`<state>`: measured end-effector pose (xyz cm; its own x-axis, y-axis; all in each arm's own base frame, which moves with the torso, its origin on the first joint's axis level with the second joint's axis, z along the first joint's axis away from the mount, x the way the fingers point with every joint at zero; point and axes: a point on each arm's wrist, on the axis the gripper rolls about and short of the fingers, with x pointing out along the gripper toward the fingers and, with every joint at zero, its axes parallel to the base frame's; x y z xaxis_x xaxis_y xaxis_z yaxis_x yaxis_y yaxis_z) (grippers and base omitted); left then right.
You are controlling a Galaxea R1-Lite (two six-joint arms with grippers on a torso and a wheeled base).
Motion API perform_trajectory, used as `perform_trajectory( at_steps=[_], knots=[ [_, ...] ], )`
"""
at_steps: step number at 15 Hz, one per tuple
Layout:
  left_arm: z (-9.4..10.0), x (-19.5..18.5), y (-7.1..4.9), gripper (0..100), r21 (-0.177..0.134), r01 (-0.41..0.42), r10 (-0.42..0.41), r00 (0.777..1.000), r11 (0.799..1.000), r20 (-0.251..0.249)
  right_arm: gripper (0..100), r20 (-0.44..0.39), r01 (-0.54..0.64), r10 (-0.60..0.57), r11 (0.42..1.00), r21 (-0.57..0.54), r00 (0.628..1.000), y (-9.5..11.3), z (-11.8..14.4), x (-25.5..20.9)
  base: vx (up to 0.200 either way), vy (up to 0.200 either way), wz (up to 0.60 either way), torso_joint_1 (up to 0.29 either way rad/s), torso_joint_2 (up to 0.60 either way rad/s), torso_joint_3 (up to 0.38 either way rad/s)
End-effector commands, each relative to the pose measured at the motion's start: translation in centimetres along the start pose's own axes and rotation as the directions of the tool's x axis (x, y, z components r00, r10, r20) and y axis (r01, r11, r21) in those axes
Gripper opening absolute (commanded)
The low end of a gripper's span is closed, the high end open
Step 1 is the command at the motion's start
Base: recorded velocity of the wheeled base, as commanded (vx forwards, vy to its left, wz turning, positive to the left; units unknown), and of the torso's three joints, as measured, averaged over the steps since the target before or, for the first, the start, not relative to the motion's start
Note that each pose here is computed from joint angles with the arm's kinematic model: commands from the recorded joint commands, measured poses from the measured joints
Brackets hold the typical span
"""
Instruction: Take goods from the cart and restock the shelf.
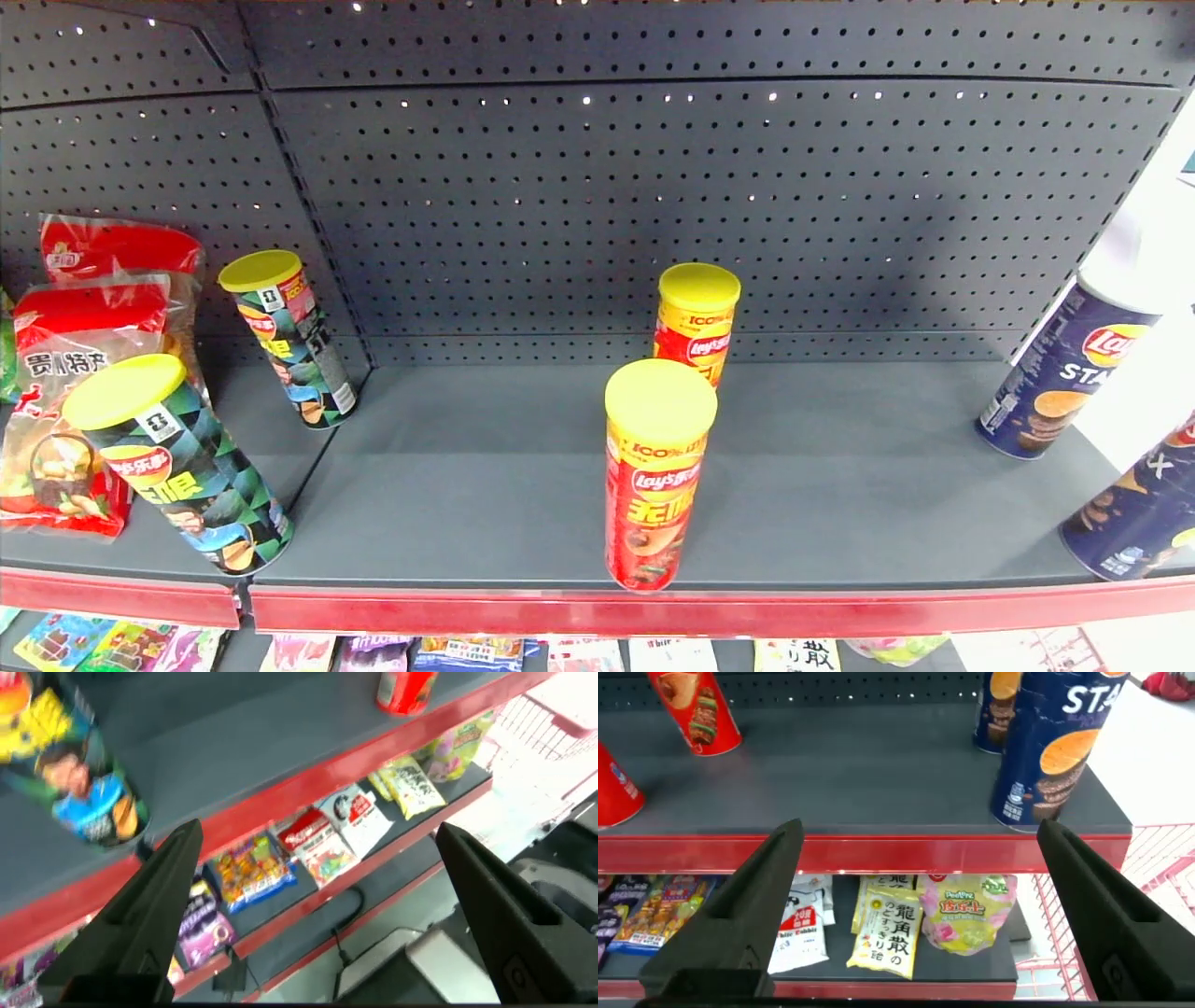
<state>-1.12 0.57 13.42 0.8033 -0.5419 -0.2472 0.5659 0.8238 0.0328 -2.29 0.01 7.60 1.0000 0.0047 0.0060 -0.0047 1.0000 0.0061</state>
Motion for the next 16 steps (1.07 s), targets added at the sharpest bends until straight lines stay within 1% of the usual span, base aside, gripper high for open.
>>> perform_trajectory(
  at_steps=[1,2,3,4,5,6,7,8,9,11,13,14,15,16],
  knots=[
    [2.4,3.1,0.1,100,0.009,0.049,-0.048,0.996,0.999,-0.073,100,0.000,0.000,0.000,1.000,0.000,1.000,0.0,0.0,0.0,0.000,0.000,0.00,0.000,0.00,0.000],
    [3.3,4.5,0.2,100,0.014,0.071,-0.070,0.994,0.997,-0.082,100,0.000,0.000,0.000,1.000,0.000,1.000,0.0,0.0,0.0,0.000,0.000,0.00,0.000,0.00,0.000],
    [4.2,5.9,0.3,100,0.012,0.079,-0.078,0.993,0.997,-0.089,100,0.000,0.000,0.000,1.000,0.000,1.000,0.0,0.0,0.0,0.000,0.000,0.00,0.000,0.00,0.000],
    [4.7,6.9,0.3,100,0.010,0.080,-0.079,0.991,0.997,-0.108,100,0.000,0.000,0.000,1.000,0.000,1.000,0.0,0.0,0.0,0.000,0.000,0.00,0.000,0.00,0.000],
    [5.5,8.1,0.4,100,0.006,0.085,-0.084,0.986,0.996,-0.147,100,0.000,0.000,0.000,1.000,0.000,1.000,0.0,0.0,0.0,0.000,0.000,0.00,0.000,0.00,0.000],
    [6.0,9.0,0.5,100,0.000,0.090,-0.088,0.981,0.996,-0.175,100,0.000,0.000,0.000,1.000,0.000,1.000,0.0,0.0,0.0,0.000,0.000,0.00,0.000,0.00,0.000],
    [6.0,9.0,0.5,100,0.000,0.090,-0.088,0.981,0.996,-0.175,100,0.000,0.000,0.000,1.000,0.000,1.000,0.0,0.0,0.0,0.000,0.000,0.00,0.000,0.00,0.000],
    [5.8,10.8,0.4,100,-0.009,0.105,-0.103,0.961,0.994,-0.258,100,0.000,0.000,0.000,1.000,0.000,1.000,0.0,0.0,0.0,0.000,0.000,0.00,0.000,0.00,0.000],
    [5.5,11.5,0.3,100,-0.015,0.122,-0.121,0.947,0.992,-0.298,100,0.000,0.000,0.000,1.000,0.000,1.000,0.0,0.0,0.0,0.000,0.000,0.00,0.000,0.00,0.000],
    [5.8,13.1,-0.2,100,-0.021,0.178,-0.174,0.921,0.984,-0.348,100,0.000,0.000,0.000,1.000,0.000,1.000,0.0,0.0,0.0,0.000,0.000,0.00,0.000,0.00,0.000],
    [6.3,15.4,-0.3,100,-0.036,0.188,-0.185,0.888,0.982,-0.420,100,0.000,0.000,0.000,1.000,0.000,1.000,0.0,0.0,0.0,0.000,0.000,0.00,0.000,0.00,0.000],
    [6.4,16.1,-0.3,100,-0.040,0.187,-0.186,0.882,0.982,-0.434,100,0.000,0.000,0.000,1.000,0.000,1.000,0.0,0.0,0.0,0.000,0.000,0.00,0.000,0.00,0.000],
    [7.1,17.7,-0.3,100,-0.045,0.187,-0.187,0.876,0.981,-0.444,100,0.000,0.000,0.000,1.000,0.000,1.000,0.0,0.0,0.0,0.000,0.000,0.00,0.000,0.00,0.000],
    [7.5,18.1,-0.3,100,-0.047,0.191,-0.192,0.877,0.980,-0.440,100,0.000,0.000,0.000,1.000,0.000,1.000,0.0,0.0,0.0,0.000,0.000,0.00,0.000,0.00,0.000]
  ],
)
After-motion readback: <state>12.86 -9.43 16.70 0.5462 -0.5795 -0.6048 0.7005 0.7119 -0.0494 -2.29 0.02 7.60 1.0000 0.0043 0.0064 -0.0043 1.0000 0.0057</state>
